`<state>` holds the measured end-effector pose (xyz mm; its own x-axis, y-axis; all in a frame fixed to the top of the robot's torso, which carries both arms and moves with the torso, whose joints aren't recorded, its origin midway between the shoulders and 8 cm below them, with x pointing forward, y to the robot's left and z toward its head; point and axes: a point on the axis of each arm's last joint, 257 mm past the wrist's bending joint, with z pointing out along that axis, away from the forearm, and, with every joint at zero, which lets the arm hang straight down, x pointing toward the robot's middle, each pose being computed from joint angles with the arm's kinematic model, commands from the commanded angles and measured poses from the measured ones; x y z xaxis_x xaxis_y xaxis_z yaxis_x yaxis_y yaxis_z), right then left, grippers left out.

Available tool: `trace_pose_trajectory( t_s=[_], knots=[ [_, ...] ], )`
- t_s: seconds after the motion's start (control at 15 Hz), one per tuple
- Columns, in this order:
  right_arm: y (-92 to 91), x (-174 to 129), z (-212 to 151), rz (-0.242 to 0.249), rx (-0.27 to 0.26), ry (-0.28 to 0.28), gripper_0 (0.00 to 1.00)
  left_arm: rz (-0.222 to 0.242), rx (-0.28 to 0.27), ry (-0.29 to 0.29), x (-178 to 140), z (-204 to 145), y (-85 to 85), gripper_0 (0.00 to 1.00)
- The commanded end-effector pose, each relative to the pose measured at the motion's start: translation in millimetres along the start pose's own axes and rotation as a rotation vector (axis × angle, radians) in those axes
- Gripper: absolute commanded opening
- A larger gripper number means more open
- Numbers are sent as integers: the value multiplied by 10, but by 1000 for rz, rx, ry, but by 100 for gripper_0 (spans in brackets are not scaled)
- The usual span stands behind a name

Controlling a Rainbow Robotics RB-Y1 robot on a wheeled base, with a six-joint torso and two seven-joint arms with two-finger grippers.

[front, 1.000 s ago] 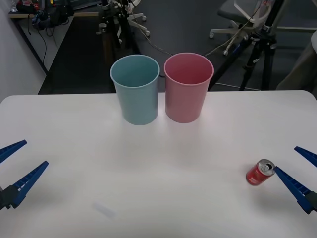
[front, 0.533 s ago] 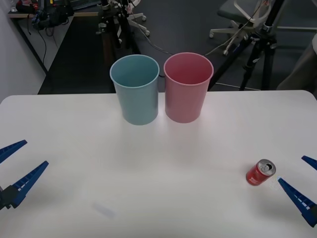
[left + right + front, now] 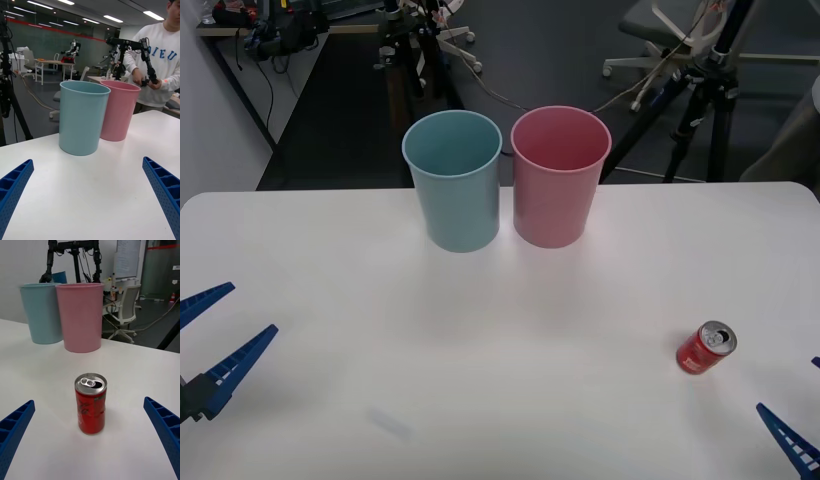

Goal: Grasp the object on the table and drop it into the matching bin: aluminum can to the light blue bin, PET bottle to the pink bin.

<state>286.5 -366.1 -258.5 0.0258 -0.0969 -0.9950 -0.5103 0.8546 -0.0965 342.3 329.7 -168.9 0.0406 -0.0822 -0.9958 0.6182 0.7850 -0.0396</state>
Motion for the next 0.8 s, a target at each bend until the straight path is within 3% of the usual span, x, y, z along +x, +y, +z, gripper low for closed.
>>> trace_pose_trajectory(
  t_s=[0.07, 0.4, 0.8],
  knots=[
    [-11, 235, -79, 39, 29, 20, 100, 0, 0, 0, 0, 0, 0, 100],
    [39, 483, 1, 87, 39, 24, 100, 0, 0, 0, 0, 0, 0, 100],
    [-77, 517, 333, 57, 81, 2, 100, 0, 0, 0, 0, 0, 0, 100]
  ],
)
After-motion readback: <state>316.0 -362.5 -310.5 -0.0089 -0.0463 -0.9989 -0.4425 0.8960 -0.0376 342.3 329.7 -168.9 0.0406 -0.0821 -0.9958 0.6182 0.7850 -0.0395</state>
